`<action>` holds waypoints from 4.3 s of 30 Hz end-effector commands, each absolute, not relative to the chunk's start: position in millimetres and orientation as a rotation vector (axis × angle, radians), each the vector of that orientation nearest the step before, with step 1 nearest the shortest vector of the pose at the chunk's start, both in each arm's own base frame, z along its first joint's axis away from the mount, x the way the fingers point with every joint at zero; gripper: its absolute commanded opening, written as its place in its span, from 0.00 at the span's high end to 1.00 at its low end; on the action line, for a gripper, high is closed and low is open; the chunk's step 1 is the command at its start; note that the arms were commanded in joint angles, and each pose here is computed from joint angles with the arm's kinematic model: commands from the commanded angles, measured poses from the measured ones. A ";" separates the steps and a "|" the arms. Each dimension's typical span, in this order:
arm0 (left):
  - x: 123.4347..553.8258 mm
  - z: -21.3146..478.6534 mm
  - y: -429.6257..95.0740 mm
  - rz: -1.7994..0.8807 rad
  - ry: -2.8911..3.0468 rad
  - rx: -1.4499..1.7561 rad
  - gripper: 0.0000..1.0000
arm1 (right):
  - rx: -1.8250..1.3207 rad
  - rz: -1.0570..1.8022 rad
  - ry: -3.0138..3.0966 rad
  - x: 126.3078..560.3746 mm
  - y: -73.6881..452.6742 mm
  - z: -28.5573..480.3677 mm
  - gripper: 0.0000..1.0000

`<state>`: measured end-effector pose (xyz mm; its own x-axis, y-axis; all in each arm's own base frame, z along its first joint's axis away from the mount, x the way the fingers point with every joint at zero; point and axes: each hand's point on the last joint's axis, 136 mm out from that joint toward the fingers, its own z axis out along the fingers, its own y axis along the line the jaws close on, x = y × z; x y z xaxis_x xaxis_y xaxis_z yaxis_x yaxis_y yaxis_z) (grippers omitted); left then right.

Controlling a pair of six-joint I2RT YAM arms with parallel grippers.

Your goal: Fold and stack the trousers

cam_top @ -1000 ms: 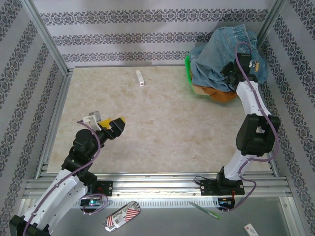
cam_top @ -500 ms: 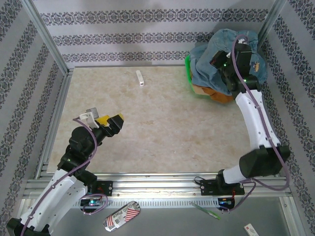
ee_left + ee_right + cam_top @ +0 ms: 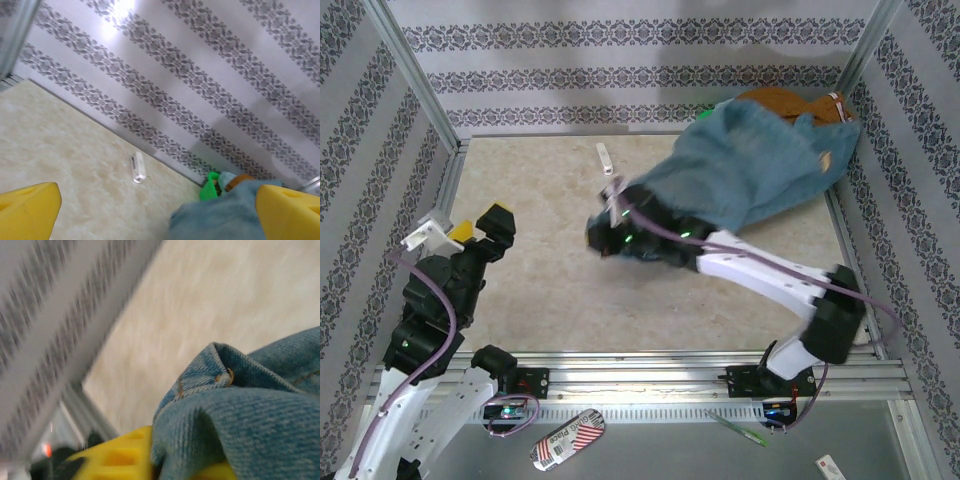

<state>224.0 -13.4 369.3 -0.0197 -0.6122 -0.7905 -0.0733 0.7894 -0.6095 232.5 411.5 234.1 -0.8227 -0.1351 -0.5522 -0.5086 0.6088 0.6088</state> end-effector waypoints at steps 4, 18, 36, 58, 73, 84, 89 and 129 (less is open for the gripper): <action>229.9 343.4 -18.7 -0.355 1.723 -0.497 0.01 | -0.601 1.246 2.312 189.1 398.2 270.0 0.40; 241.3 208.8 -238.1 -0.240 2.231 0.578 0.12 | 0.401 0.668 2.250 273.9 98.7 231.6 0.26; 263.6 55.4 -391.7 -0.016 2.186 1.026 0.00 | 0.818 0.760 2.306 292.6 35.5 118.1 0.25; 294.0 165.8 -351.0 -0.156 2.138 0.717 1.00 | 0.947 0.734 2.456 312.2 50.8 44.8 0.33; 337.5 277.9 -175.3 -0.227 2.073 0.057 1.00 | 0.998 0.582 2.518 319.2 49.7 17.4 0.96; 330.7 310.7 -53.7 -0.070 1.981 -0.273 1.00 | 0.845 0.629 2.426 298.4 53.2 81.5 1.00; 327.1 314.2 -14.3 -0.017 1.962 -0.411 1.00 | 0.827 0.692 2.433 259.4 60.1 91.5 1.00; 426.0 209.0 159.8 0.145 2.256 -0.945 0.00 | 0.481 0.903 2.568 227.5 173.6 106.3 0.92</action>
<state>440.5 170.2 157.7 -0.5444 -0.5855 -0.6007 -0.6819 0.7259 -0.0896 217.4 165.4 87.8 -0.8724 0.4573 -0.1723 0.2611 0.7342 0.6267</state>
